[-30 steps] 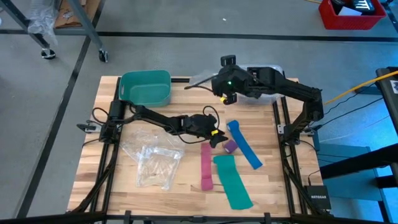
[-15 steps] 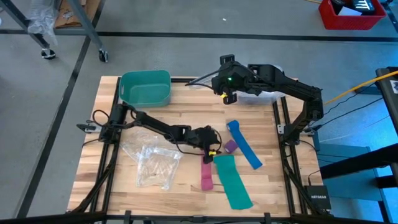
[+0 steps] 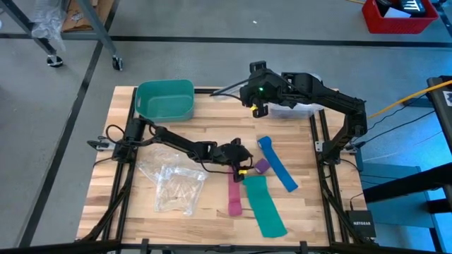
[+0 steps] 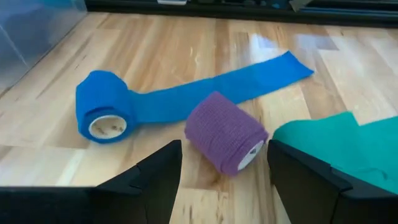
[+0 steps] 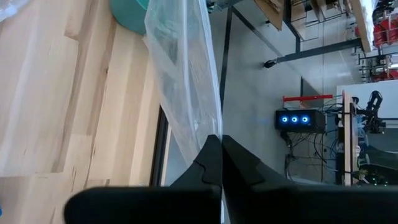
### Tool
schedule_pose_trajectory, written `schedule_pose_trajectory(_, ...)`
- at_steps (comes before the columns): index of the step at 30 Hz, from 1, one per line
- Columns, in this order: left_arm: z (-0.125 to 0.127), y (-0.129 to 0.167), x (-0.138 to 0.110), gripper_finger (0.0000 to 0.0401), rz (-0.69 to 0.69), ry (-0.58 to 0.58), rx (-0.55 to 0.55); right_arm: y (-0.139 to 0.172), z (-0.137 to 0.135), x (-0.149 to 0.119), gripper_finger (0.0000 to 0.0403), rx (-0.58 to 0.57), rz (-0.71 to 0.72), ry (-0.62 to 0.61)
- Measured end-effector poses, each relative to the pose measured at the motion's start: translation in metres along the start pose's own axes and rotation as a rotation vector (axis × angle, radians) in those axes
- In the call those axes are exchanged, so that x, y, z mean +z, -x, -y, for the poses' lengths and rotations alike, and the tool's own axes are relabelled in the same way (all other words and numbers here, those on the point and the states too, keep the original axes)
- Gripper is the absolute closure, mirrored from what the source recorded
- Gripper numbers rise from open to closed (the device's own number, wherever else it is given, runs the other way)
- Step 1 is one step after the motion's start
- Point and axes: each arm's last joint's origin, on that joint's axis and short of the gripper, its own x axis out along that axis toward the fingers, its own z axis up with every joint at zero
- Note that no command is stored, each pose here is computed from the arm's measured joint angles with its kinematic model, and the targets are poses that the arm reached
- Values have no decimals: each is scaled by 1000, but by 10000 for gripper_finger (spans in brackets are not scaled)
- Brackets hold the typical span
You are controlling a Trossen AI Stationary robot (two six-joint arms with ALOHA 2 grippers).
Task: Roll bandage
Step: Put the rolled purple bandage into the transparent zip bag
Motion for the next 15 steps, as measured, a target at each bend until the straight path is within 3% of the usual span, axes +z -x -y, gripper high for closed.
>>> schedule_pose_trajectory(15, 8, -24, -8, 174, -28, -29, -40, 0, 1, 1, 402, -8, 10, 18)
